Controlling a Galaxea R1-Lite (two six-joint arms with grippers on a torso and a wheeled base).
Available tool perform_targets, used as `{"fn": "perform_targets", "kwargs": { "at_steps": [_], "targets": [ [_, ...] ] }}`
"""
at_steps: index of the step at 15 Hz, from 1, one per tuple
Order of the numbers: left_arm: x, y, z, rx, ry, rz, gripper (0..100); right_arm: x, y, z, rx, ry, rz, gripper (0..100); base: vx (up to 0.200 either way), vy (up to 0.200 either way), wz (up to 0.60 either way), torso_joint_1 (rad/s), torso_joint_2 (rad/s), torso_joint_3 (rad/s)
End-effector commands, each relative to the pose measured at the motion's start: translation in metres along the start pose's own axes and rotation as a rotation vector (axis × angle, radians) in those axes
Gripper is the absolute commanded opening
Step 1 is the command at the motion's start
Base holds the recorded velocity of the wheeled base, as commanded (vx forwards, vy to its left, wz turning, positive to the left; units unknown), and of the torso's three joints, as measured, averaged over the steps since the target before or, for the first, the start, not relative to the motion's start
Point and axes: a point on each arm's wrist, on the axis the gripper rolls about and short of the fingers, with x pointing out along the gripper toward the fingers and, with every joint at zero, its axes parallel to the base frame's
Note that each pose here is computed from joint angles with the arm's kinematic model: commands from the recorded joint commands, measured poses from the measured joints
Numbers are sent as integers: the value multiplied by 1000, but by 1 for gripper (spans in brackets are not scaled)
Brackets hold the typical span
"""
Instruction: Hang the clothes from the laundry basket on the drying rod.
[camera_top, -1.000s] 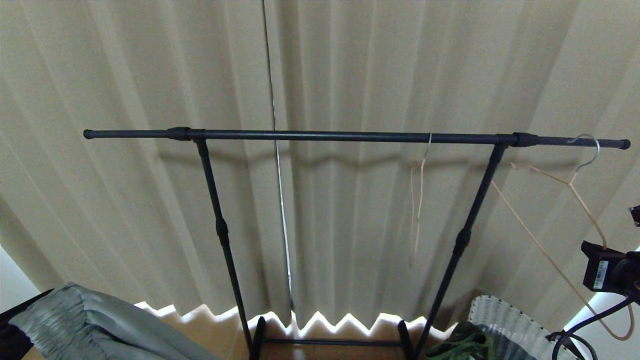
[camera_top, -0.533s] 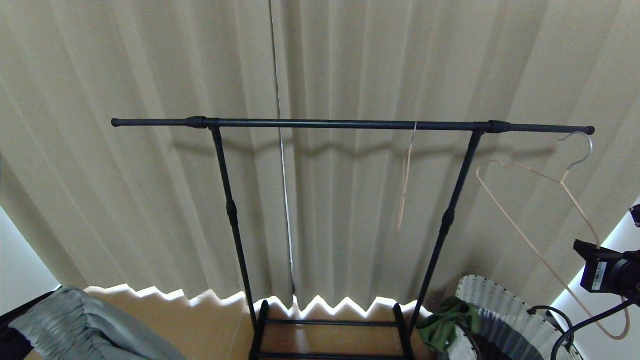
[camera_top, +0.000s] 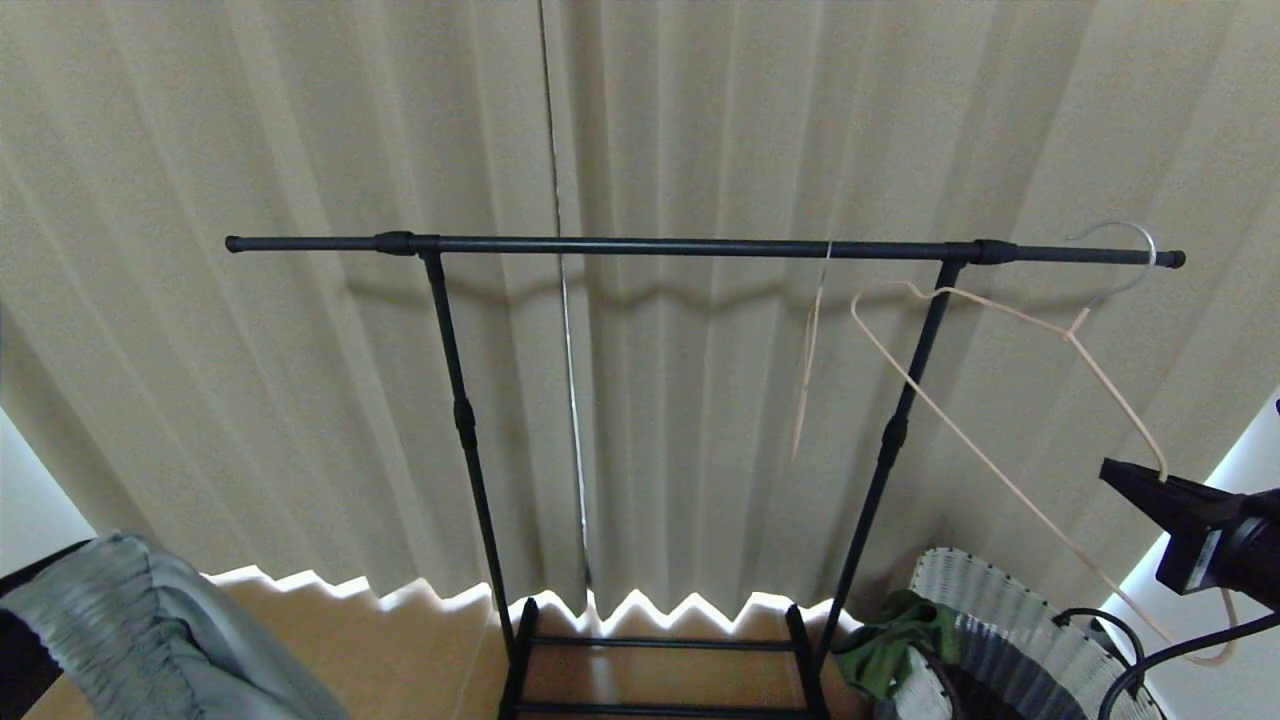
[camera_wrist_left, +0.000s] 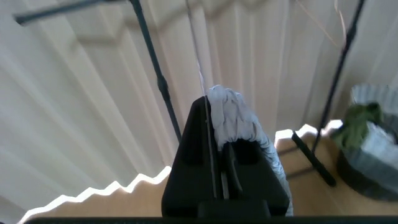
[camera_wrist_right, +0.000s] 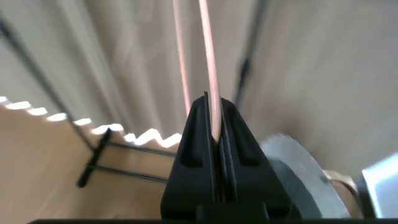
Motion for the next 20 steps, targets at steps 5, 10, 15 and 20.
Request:
{"fn": "perform_targets", "kwargs": {
  "at_steps": [5,10,15,20],
  "targets": [
    [67,20,62,0,106,129,0,0,54,27,-72,-99,330,0,0,0,0,0,0,0],
    [121,12,62,12,218,111,0,-3,86,17,-94,-51,538,0,0,0,0,0,0,0],
    [188,-9,68,-52,279,179,0,-2,120,4,-22,64,701,0,0,0,0,0,0,0],
    [203,-17,68,-61,296,281,0,-11,134,-1,-44,89,789,0,0,0,0,0,0,0]
  ]
}}
